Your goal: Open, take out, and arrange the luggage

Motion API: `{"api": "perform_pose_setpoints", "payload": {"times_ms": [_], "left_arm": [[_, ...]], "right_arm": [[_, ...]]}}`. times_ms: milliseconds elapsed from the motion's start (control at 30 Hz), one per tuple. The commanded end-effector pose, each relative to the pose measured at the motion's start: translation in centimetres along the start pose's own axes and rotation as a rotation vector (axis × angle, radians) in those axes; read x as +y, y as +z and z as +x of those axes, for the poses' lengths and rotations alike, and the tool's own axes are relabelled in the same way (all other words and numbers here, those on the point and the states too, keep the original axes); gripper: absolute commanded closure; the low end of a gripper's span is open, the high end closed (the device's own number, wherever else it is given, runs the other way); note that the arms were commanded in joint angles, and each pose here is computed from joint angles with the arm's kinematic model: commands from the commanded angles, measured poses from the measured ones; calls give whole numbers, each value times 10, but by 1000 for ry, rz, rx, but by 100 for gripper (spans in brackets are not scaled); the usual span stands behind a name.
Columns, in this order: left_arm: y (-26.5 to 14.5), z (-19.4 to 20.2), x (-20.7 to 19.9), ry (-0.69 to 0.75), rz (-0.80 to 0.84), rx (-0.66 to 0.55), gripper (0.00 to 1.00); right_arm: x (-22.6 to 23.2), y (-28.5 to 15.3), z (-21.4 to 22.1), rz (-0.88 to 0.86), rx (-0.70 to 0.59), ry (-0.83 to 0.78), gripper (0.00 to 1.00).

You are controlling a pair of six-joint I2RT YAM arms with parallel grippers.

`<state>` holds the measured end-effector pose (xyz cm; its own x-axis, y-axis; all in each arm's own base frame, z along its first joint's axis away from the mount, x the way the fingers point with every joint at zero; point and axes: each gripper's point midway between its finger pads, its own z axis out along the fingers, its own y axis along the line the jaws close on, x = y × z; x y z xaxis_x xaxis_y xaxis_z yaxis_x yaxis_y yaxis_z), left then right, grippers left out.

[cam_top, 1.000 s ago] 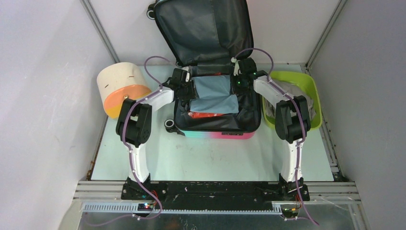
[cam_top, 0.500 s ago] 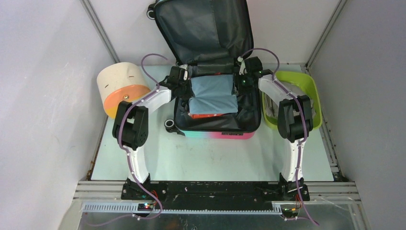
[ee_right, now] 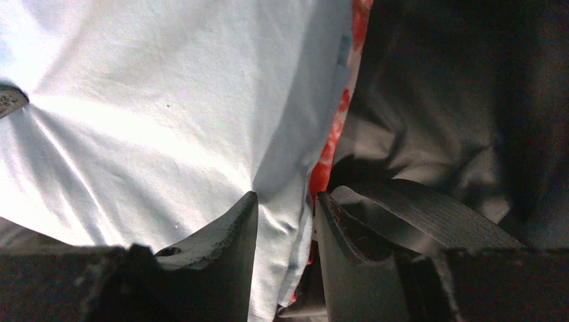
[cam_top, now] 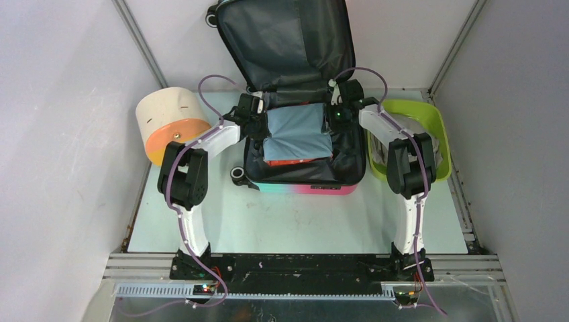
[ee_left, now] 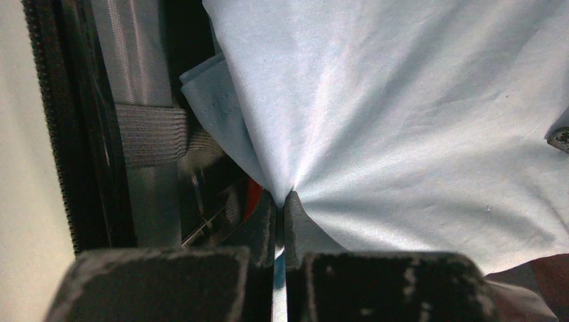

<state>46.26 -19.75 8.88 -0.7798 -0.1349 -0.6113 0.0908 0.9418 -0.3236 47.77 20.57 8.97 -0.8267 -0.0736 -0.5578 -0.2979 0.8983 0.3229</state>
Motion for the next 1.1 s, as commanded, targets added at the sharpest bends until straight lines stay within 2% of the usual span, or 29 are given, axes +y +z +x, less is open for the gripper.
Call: {"api": "perform_pose_setpoints", "payload": {"times_ms": [0, 167, 567, 667, 767, 867, 967, 1067], "left_arm": [[-20, -20, 6, 33, -43, -50, 100], [-19, -20, 5, 35, -39, -49, 100], [-16, -20, 8, 43, -48, -43, 100], [-16, -20, 8, 43, -49, -43, 100], [-15, -20, 7, 44, -43, -40, 100], [-16, -21, 6, 41, -42, -41, 100], [-17, -22, 4, 40, -35, -41, 100], [-18, -22, 1, 42, -23, -39, 100]], "right_arm": [[12, -1, -24, 10, -60, -60, 61], [12, 1, -22, 23, -42, -61, 53], [2, 10, -10, 30, -4, -71, 47], [1, 9, -9, 19, -3, -65, 50], [3, 7, -9, -3, -17, -60, 59], [3, 4, -9, -8, -27, -56, 63], [1, 3, -11, -11, -29, -47, 60], [0, 5, -9, -12, -19, -49, 54]]}}
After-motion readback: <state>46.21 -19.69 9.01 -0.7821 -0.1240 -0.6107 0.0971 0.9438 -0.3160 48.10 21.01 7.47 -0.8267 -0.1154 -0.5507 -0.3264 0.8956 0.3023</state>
